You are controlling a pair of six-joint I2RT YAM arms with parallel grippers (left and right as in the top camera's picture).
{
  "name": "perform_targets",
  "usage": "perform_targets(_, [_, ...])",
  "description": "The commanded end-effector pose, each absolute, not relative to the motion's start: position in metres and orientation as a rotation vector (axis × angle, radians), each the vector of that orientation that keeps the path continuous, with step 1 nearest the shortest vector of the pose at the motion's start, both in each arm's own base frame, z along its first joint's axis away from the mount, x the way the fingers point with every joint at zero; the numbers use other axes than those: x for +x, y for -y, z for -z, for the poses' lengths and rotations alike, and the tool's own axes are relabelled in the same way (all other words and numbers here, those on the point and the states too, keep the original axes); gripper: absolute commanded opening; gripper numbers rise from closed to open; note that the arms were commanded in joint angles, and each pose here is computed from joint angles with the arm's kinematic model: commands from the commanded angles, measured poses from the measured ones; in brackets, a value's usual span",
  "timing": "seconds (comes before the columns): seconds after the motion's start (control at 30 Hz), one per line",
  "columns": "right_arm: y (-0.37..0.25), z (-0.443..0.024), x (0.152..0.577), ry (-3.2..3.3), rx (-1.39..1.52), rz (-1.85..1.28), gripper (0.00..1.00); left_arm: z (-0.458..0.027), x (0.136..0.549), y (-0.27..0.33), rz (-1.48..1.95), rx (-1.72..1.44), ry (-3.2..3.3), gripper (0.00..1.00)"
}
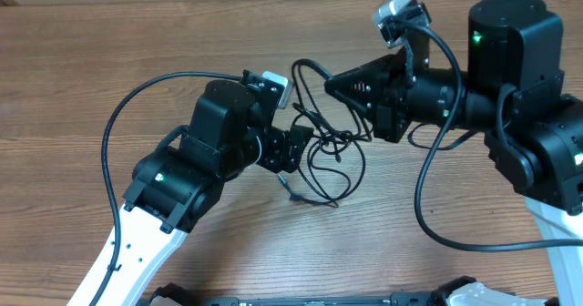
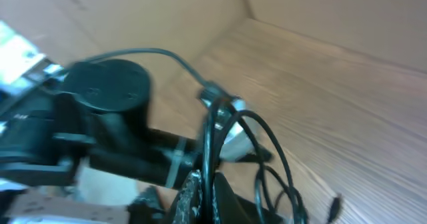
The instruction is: Untangle cables
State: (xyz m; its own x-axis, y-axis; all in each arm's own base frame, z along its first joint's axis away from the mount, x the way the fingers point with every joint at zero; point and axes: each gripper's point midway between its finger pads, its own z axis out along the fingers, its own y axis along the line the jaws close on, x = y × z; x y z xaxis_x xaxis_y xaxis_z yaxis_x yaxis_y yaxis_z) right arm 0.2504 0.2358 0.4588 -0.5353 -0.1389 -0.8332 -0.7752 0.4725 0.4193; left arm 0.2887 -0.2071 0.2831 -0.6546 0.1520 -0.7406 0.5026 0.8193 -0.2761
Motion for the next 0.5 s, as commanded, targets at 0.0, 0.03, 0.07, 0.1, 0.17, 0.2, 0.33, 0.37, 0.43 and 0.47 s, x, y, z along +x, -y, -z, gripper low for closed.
perform_targets(0.0, [-0.243,-0.489,0.225,-1.871,-0.806,-1.217,0.04,-0.283,0.288,0.214,0.642,0.492,-2.253,0.84])
perform_targets(0.03, [-0.244,-0.491,0.224,-1.863,-0.807,-1.237,0.04,-0.282,0.288,0.215,0.647,0.495,-2.255,0.83])
perform_targets(0.07, [-0.245,-0.493,0.222,-1.861,-0.805,-1.258,0.04,-0.282,0.288,0.215,0.65,0.497,-2.257,0.81])
perform_targets(0.1, [-0.246,-0.496,0.219,-1.852,-0.814,-1.283,0.04,-0.281,0.288,0.216,0.649,0.497,-2.26,0.78])
perform_targets(0.17, [-0.249,-0.503,0.209,-1.814,-0.855,-1.356,0.04,-0.279,0.289,0.216,0.647,0.498,-2.264,0.63])
perform_targets(0.2, [-0.251,-0.507,0.205,-1.799,-0.872,-1.388,0.04,-0.279,0.289,0.216,0.646,0.498,-2.266,0.57])
perform_targets(0.33, [-0.253,-0.518,0.192,-1.747,-0.921,-1.482,0.04,-0.275,0.292,0.217,0.641,0.496,-2.273,0.04])
perform_targets(0.37, [-0.253,-0.518,0.192,-1.747,-0.919,-1.478,0.04,-0.274,0.292,0.217,0.641,0.496,-2.277,0.04])
perform_targets(0.43, [-0.252,-0.516,0.197,-1.762,-0.897,-1.449,0.04,-0.272,0.291,0.217,0.638,0.496,-2.29,0.04])
perform_targets(0.47, [-0.25,-0.513,0.203,-1.779,-0.872,-1.419,0.04,-0.271,0.29,0.216,0.637,0.497,-2.294,0.04])
